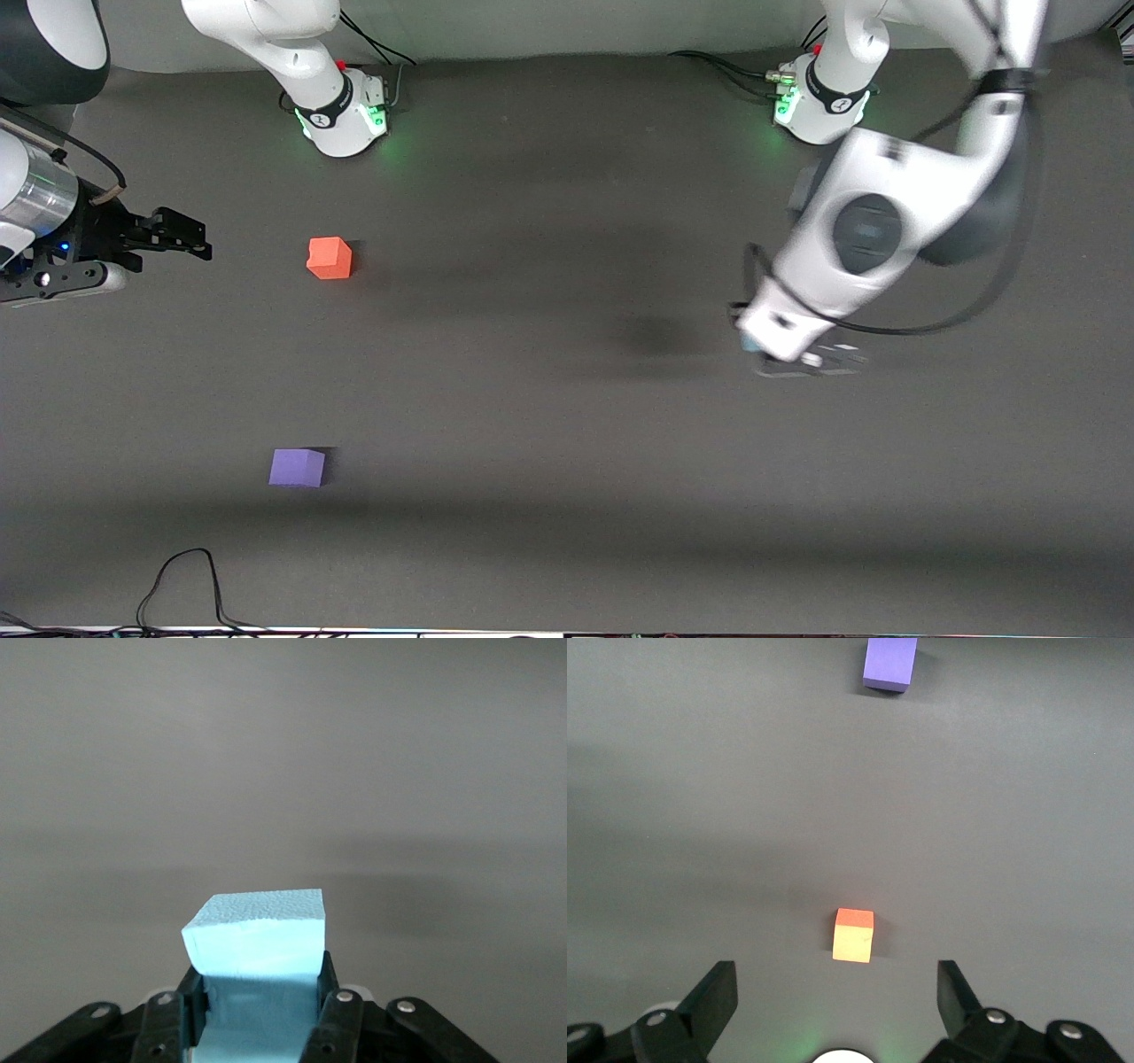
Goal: Place blue block between orange and purple blocks
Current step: 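Carry the blue cube with the left gripper toward the table middle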
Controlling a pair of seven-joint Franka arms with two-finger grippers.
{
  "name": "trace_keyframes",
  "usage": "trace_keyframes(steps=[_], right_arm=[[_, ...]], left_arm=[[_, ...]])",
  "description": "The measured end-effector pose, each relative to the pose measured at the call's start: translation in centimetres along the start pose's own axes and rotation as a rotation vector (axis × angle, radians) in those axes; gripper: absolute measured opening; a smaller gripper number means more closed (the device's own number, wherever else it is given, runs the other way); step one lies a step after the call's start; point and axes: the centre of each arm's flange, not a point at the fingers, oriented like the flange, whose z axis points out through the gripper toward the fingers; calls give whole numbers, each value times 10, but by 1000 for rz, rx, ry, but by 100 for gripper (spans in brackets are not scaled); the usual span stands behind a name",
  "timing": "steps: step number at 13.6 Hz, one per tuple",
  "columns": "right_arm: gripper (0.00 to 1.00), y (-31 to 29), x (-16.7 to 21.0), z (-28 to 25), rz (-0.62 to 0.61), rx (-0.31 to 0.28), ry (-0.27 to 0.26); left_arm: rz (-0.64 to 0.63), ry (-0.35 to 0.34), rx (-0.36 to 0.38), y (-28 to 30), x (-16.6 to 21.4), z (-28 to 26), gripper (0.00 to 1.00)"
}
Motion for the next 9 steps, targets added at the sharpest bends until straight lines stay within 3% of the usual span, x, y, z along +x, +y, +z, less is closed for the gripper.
trace_keyframes(steps=[5,9], right_arm=[[100,0,0,0,0,0,0],[100,0,0,0,0,0,-1]], left_arm=[[-85,87,-78,173,-60,56,50],[-63,93,-75,256,-88,122,50]])
